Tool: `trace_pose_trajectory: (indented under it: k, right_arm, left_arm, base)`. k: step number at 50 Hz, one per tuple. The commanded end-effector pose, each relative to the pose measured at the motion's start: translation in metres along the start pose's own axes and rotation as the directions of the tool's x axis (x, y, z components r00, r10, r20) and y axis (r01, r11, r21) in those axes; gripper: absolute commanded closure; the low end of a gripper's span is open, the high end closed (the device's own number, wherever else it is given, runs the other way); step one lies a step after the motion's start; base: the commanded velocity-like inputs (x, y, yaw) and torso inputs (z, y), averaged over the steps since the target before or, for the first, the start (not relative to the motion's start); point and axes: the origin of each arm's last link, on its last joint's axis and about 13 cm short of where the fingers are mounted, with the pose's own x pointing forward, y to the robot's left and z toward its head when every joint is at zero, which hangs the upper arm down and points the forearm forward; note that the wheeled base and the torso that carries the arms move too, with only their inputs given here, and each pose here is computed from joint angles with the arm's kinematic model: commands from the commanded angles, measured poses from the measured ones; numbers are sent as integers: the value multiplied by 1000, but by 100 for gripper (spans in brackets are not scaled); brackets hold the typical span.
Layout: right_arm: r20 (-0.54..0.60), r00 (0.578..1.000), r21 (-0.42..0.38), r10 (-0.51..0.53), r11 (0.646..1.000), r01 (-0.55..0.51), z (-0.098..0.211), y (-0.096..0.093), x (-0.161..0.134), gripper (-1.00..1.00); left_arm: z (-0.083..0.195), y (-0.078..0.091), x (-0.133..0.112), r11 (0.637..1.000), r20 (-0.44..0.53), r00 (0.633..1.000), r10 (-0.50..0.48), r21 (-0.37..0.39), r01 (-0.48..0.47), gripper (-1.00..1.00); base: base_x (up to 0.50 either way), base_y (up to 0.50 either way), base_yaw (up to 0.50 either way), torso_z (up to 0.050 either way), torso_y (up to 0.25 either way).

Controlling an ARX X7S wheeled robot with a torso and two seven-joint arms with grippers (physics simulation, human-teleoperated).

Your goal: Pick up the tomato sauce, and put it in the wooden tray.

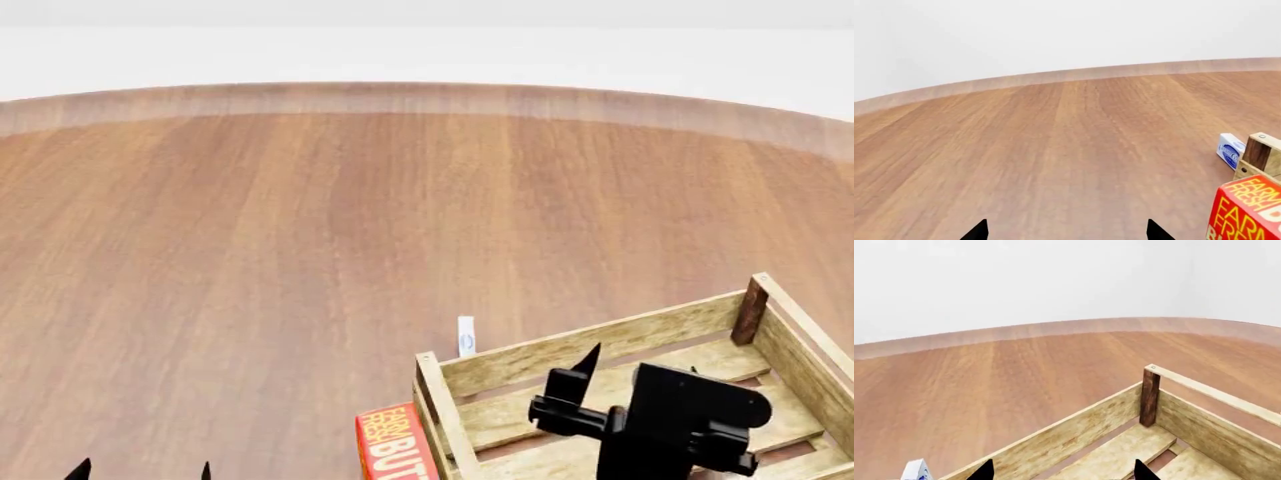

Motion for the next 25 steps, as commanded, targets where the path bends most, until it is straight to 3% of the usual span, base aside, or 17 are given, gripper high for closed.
trace_pose_trajectory:
  k: [1, 17, 25]
  right_arm:
    - [95, 991, -36, 92, 995, -89, 9, 8, -14, -100]
    - [187, 953, -182, 237, 962, -204, 42, 17, -69, -100]
    - [241, 927, -210, 286, 948, -237, 55, 21, -94, -100]
  left_arm:
    - [1, 1, -1, 999, 18, 1000, -14, -29, 14, -100]
    - [1, 1, -2, 1000, 19, 1000, -15, -26, 16, -100]
    - [1, 1, -2, 1000, 19, 1000, -15, -25, 16, -100]
  base:
    - [0, 0, 0, 0, 0]
    - [0, 0, 0, 0, 0]
    - [0, 0, 0, 0, 0]
